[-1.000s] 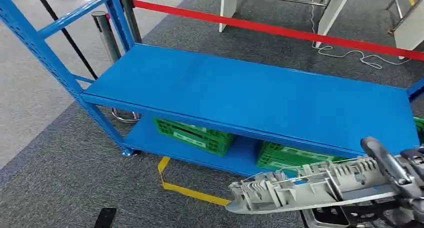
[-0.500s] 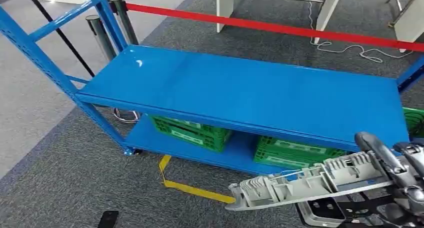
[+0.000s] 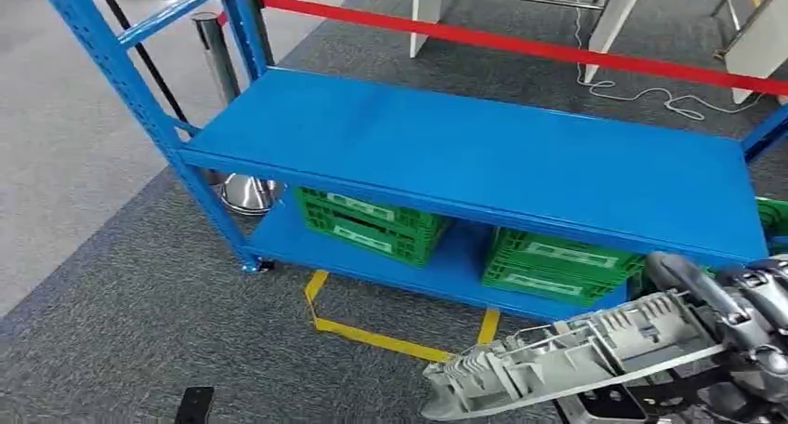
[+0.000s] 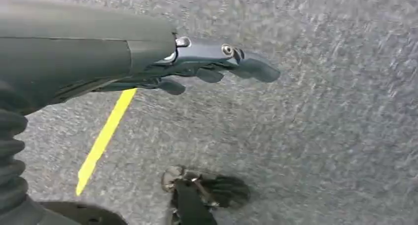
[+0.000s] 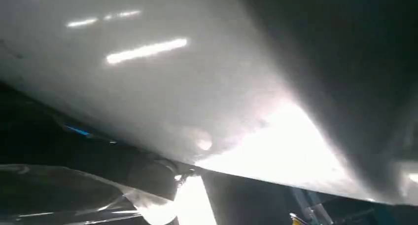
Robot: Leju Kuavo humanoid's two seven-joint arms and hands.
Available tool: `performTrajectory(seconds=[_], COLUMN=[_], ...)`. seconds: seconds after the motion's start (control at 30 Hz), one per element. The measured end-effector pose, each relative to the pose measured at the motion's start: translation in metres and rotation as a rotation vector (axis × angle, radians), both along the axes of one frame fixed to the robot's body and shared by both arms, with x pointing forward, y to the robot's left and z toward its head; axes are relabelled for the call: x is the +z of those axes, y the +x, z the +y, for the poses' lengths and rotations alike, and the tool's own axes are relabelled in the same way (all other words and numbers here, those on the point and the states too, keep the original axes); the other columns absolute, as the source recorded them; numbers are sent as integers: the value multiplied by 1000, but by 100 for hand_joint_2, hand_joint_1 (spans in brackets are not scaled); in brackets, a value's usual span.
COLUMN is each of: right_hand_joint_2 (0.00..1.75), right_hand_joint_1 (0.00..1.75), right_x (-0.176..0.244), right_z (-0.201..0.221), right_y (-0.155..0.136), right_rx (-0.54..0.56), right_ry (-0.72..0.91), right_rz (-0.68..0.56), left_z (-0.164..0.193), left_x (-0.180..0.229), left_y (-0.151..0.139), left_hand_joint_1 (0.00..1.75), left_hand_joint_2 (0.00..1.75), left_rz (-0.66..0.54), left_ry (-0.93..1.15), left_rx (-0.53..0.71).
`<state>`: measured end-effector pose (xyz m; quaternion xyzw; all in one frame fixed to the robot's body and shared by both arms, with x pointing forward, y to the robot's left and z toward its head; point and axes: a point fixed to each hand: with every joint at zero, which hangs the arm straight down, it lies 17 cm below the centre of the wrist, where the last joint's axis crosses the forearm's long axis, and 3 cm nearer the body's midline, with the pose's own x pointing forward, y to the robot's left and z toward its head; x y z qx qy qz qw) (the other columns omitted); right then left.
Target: Take the parts from the cabinet and place them on the table.
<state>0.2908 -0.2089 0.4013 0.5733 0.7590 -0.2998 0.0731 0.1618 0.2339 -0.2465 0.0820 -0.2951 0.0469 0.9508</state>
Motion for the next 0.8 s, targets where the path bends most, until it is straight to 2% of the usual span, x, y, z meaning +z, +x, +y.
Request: performTrajectory(seconds=[0.4, 0.8], right_hand_joint_2=[175, 175], right_hand_joint_1=[175, 175], right_x=[-11, -30], right_z=[-1, -12], right_y=[7, 6], right_rx=[21, 1], right_ry=[-32, 1], right_rz=[32, 103], left_z=[-2, 1], left_x=[3, 2], left_y=[7, 0], left_hand_joint_1=[0, 0], left_hand_joint_2=[175, 175], left_rz=[-14, -12], left_ry=[2, 4], left_rx=[3, 47])
